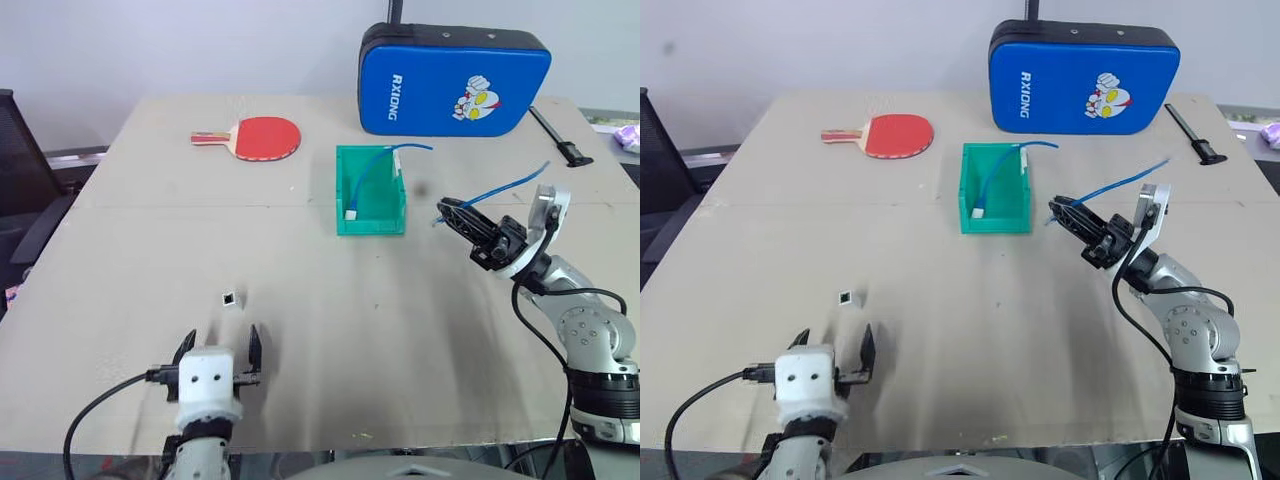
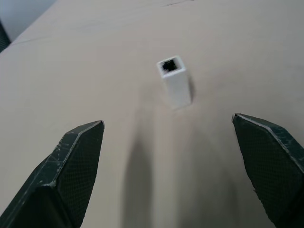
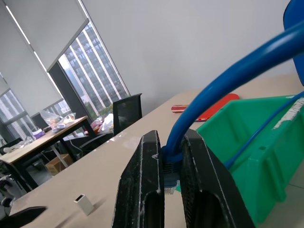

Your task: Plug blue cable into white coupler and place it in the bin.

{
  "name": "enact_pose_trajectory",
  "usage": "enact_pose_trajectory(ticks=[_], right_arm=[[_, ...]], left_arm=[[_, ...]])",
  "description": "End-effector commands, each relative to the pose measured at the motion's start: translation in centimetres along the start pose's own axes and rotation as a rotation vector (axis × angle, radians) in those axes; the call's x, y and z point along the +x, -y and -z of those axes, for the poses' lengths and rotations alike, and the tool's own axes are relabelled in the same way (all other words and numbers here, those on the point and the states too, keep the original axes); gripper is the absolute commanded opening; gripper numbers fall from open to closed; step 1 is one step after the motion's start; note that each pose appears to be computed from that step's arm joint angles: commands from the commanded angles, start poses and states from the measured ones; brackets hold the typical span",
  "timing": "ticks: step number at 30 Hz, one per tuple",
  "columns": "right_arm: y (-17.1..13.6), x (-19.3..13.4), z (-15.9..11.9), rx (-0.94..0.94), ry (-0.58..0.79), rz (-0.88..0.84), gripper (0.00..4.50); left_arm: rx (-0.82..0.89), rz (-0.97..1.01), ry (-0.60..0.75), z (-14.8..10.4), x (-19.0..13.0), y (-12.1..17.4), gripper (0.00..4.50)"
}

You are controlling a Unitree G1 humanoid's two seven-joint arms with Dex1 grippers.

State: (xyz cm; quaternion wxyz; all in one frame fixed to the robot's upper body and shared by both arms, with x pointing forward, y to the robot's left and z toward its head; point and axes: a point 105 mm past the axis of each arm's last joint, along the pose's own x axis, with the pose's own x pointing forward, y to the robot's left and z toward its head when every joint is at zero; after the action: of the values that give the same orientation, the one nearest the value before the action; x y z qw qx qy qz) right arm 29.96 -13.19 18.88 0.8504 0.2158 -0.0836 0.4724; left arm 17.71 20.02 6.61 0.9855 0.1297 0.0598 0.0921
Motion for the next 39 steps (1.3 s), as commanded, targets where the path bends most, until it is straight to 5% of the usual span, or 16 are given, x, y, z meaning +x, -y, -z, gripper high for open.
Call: enact_pose_trajectory(ticks=[1, 13, 22, 32, 39], right_arm=[[-2.1, 0.7, -1.0, -0.043, 0.003, -0.090, 0.00], [-4.0, 0.8, -0.1, -0.069, -0.010, -0.148, 0.00], [-4.1, 0.6, 0.0, -0.096, -0.015, -0.140, 0.00], [-4.6, 1.6, 0.0, -0.118, -0.001, -0.152, 0.00], [-4.2, 2.7, 0.8, -0.277, -0.059, -0.131, 0.00]], left_arm=[[-0.048, 0.026, -0.014, 0.8, 0.8, 0.4, 4.43], [-0.041, 0.074, 0.006, 2.1, 4.3, 0.1, 4.43], [-0.149, 0.061, -0.004, 1.9, 5.3, 0.0, 0.33], [-0.101, 0.424, 0.132, -3.1, 10.0, 3.8, 0.28], [-0.052, 0.862, 0.289, -8.4, 10.5, 10.6, 0.28]])
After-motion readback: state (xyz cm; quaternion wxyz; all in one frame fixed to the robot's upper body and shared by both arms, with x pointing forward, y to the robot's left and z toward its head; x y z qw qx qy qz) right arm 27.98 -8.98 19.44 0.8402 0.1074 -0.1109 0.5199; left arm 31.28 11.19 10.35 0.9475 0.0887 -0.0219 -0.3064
